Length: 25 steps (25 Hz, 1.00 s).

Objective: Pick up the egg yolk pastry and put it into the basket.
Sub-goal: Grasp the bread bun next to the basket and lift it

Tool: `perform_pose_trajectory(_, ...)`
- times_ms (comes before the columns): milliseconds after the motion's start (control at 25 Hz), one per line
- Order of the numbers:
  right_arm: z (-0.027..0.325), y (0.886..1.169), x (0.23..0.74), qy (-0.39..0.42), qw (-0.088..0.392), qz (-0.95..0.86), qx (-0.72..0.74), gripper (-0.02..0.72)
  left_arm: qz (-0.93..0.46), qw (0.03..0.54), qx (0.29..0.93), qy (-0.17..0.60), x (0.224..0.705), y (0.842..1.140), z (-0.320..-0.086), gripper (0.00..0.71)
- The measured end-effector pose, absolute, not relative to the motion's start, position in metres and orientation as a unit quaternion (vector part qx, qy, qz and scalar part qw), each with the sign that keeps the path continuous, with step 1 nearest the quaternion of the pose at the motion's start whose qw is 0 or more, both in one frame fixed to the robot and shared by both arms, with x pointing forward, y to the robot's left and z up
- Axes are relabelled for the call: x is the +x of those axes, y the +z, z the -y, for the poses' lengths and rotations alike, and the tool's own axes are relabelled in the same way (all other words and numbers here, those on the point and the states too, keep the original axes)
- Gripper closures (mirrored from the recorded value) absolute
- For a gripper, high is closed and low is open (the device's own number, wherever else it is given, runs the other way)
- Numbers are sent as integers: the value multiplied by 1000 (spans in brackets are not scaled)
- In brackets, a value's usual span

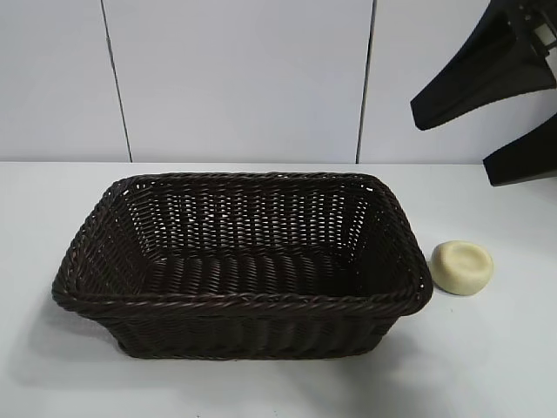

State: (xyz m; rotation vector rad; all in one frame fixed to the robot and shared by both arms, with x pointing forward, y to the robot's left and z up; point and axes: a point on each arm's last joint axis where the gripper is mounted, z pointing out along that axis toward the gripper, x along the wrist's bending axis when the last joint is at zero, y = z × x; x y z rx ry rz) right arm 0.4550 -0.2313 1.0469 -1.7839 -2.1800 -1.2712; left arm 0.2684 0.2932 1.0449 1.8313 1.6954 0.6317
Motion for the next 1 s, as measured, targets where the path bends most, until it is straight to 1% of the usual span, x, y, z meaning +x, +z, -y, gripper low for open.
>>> perform_pose_trajectory(480,231,1047,455,-411,26,705,-577,49,-631,284,681,240,271,1040,-293,118)
perform_pose_trajectory(600,230,1049,454,-410,35,703,-579,49,-630,288,679,245,269,1040,-293,118)
perform_pose_trajectory(720,230,1060,457,-414,34,706,-573,49,-619,308,671,268,260,1042,-293,118)
perform_pose_trajectory(920,234,1083,468,-401,0,704,-585,49,-589,361,644,328,234,1044,-293,118)
perform_pose_trajectory(1000,238,1085,474,-380,-16,709,-595,49,-586,366,642,333,231,1043,-293,118)
